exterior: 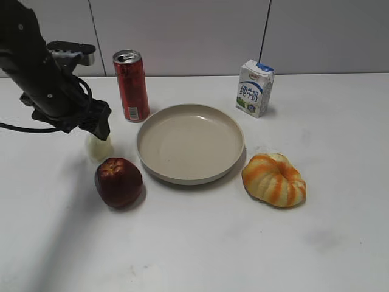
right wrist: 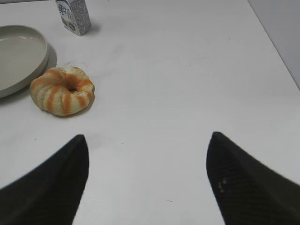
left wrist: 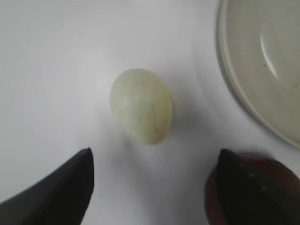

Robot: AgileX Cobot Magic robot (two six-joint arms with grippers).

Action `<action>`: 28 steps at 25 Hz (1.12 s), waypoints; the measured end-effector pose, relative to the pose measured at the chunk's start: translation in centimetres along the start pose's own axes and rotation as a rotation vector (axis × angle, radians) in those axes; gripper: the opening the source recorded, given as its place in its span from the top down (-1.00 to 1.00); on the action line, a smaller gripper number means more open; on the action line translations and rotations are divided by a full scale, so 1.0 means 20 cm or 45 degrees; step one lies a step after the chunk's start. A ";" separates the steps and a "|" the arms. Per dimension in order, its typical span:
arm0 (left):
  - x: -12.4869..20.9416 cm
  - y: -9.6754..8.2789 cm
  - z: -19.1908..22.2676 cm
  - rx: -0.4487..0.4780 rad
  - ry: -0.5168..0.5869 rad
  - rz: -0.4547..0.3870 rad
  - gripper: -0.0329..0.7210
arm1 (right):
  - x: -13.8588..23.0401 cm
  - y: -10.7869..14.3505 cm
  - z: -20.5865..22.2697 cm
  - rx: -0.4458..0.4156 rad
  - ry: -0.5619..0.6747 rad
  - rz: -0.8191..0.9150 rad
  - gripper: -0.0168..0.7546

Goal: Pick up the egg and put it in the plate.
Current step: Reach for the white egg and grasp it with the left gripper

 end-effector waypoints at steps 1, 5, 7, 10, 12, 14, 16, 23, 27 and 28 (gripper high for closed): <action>-0.01 0.01 0.03 -0.004 -0.001 0.001 -0.78 | 0.00 0.00 0.00 0.000 0.000 0.000 -0.57; -0.04 0.03 0.14 -0.020 0.009 0.009 -0.81 | 0.00 0.00 0.00 0.000 0.000 0.000 -0.57; -0.05 0.04 0.19 -0.024 0.022 0.012 -0.81 | 0.00 0.00 0.00 0.000 0.000 0.000 -0.57; -0.06 0.05 0.25 -0.026 0.035 0.013 -0.78 | 0.00 0.00 0.00 0.000 0.000 0.000 -0.57; -0.06 0.05 0.27 -0.026 0.044 0.012 -0.66 | 0.00 0.00 0.00 0.000 0.000 0.000 -0.57; -0.05 0.05 0.30 -0.024 0.058 0.011 -0.48 | 0.00 0.00 0.00 0.000 0.000 0.000 -0.57; -0.04 0.06 0.32 -0.024 0.072 0.009 -0.33 | 0.00 0.00 0.00 0.000 0.000 0.000 -0.57; -0.04 0.05 0.31 -0.019 0.086 0.010 -0.33 | 0.00 0.00 0.00 0.000 0.000 0.000 -0.57; -0.06 0.03 0.19 0.000 0.100 0.013 -0.33 | 0.00 0.00 0.00 0.000 0.000 0.000 -0.57; -0.08 0.02 0.15 0.012 0.092 0.008 -0.33 | 0.00 0.00 0.00 0.000 0.000 0.000 -0.57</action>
Point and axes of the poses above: a point on each arm's last joint axis where the gripper is mounted, z pointing out along that axis toward the gripper, y along the wrist's bending axis when the last joint is at zero, x = y × z, the point moved 4 cm from there along z, pointing out along that axis toward the gripper, and after that the axes turned 1 degree about z, right-handed, at the moved point
